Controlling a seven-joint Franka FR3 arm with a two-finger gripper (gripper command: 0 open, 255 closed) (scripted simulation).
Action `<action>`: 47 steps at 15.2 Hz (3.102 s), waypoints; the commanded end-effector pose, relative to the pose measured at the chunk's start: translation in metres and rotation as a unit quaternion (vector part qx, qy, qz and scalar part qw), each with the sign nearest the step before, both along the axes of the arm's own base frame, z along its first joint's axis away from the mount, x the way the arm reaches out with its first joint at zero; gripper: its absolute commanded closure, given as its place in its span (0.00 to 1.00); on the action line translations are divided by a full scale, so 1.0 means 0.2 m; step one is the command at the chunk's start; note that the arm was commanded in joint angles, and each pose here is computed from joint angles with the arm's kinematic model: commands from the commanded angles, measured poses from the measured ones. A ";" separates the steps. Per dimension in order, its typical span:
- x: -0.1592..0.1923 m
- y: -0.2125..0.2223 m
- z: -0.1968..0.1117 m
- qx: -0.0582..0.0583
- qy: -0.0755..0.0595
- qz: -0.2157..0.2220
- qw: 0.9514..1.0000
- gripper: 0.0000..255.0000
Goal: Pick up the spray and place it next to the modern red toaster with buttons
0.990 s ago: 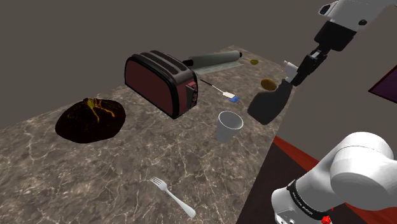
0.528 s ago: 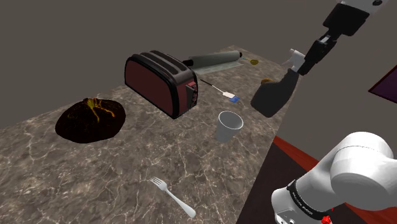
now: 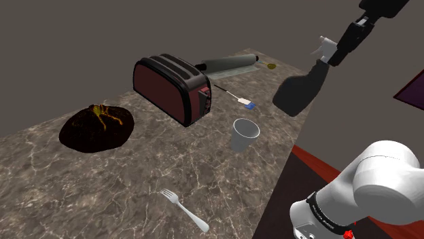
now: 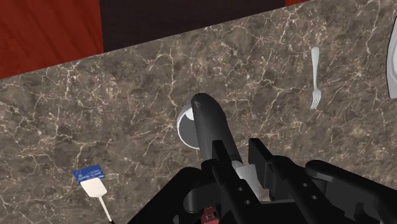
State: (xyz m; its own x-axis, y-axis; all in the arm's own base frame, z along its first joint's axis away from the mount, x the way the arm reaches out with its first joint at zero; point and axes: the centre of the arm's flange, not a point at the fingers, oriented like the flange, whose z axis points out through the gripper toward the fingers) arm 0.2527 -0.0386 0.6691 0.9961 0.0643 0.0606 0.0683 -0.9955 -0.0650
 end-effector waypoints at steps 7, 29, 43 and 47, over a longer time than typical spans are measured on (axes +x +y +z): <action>0.16 0.12 0.12 0.000 0.000 0.000 1.000 1.00; 1.32 1.00 0.13 0.000 0.000 0.000 1.000 1.00; 1.65 1.25 -0.05 0.000 0.000 0.000 1.000 1.00; 1.65 1.25 -0.16 0.000 0.000 0.000 1.000 1.00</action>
